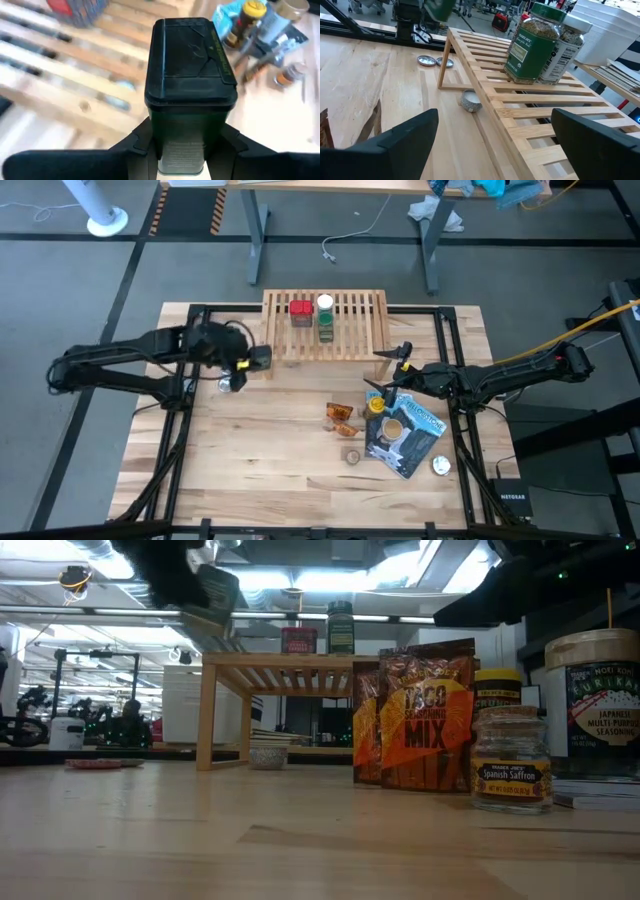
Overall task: Shelf spices
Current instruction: Remove the black seasoning can from the shelf
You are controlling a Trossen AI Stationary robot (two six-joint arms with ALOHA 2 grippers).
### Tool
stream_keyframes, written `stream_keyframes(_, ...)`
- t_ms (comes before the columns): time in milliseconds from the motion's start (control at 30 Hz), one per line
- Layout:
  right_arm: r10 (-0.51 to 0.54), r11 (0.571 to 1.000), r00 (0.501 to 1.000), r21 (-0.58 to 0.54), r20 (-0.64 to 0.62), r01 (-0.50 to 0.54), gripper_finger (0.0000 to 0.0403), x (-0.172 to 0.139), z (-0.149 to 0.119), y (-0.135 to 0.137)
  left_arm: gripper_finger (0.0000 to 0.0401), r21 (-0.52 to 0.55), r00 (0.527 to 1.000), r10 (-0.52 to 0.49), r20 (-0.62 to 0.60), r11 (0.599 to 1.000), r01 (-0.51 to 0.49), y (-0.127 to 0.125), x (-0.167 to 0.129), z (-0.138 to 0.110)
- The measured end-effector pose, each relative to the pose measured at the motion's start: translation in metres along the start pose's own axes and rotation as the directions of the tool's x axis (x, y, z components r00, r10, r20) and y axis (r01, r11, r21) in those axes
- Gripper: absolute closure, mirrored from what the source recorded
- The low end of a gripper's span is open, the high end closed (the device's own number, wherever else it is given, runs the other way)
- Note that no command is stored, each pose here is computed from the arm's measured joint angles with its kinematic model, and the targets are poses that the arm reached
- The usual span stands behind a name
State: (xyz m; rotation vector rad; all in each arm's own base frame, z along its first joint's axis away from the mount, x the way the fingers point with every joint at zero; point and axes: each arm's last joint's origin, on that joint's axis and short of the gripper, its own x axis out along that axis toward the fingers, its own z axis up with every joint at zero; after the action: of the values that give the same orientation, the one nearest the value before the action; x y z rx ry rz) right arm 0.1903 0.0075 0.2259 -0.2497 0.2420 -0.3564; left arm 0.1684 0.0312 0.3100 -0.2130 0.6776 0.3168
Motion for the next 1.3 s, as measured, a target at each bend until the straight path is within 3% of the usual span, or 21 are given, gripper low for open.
stream_keyframes(200, 0.0, 1.0, 1.0, 0.0, 0.001, 0.0, 0.001, 0.0, 0.0, 0.0, 0.0297, -0.024, 0.998, -0.034, -0.058, 0.999, 0.032, -0.02, 0.007, -0.025)
stream_keyframes(400, 0.0, 1.0, 1.0, 0.001, 0.002, 0.0, 0.001, 0.0, 0.0, 0.0, 0.0297, -0.1, 0.991, -0.04, -0.13, 0.995, 0.027, -0.031, 0.033, -0.066)
stream_keyframes(867, -0.001, 1.0, 1.0, 0.002, 0.004, 0.001, 0.001, 0.0, 0.0, 0.0, 0.0297, -0.202, 0.964, -0.183, 0.192, 0.954, 0.222, -0.037, 0.08, -0.124)
stream_keyframes(1300, -0.001, 1.0, 1.0, 0.004, 0.007, 0.001, 0.001, 0.0, 0.001, 0.0, 0.0297, -0.24, 0.973, -0.169, 0.156, 0.949, 0.203, -0.032, 0.099, -0.15)
